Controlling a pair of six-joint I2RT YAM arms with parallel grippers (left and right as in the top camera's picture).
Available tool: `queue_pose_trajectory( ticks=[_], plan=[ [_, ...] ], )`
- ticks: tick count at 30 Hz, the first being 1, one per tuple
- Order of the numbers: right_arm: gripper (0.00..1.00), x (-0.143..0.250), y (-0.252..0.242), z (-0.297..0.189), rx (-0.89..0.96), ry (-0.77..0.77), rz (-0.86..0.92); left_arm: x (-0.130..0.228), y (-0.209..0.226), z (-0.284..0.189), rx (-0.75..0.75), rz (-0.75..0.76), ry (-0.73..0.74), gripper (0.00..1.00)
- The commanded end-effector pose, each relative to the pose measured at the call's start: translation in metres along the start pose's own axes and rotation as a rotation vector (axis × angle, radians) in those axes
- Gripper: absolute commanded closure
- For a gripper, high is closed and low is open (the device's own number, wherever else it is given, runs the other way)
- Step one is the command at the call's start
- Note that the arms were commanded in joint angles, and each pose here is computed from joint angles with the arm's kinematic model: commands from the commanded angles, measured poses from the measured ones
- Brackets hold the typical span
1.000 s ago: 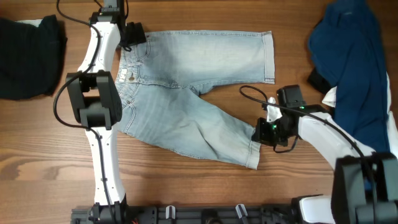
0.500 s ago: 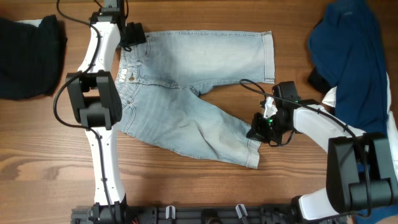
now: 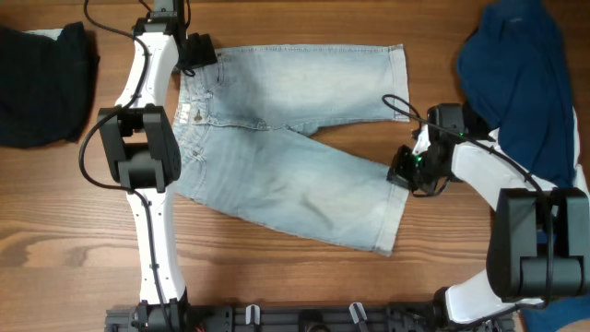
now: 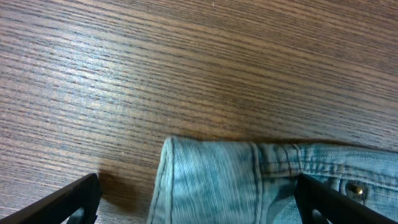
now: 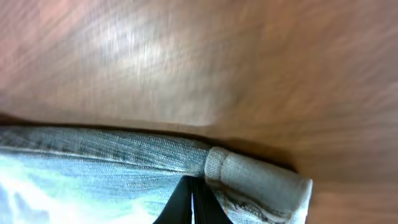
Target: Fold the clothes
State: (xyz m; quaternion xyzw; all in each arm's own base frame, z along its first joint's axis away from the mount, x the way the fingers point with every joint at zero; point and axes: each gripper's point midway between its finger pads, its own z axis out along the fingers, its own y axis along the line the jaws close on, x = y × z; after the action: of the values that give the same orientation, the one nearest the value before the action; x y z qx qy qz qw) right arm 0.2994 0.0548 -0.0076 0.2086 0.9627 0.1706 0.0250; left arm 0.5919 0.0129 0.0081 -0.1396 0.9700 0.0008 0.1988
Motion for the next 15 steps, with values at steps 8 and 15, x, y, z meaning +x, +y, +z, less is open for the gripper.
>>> queue_pose_trajectory(
  ticks=[8, 15],
  plan=[
    [0.70, -0.041, -0.042, 0.004, 0.229, -0.152, -0.030, -0.010, -0.005, -0.018, 0.013, -0.011, -0.033, 0.00],
    [0.43, -0.064, -0.002, -0.032, 0.132, -0.172, -0.091, -0.014, -0.004, -0.038, 0.014, -0.011, -0.041, 0.00]
  ],
)
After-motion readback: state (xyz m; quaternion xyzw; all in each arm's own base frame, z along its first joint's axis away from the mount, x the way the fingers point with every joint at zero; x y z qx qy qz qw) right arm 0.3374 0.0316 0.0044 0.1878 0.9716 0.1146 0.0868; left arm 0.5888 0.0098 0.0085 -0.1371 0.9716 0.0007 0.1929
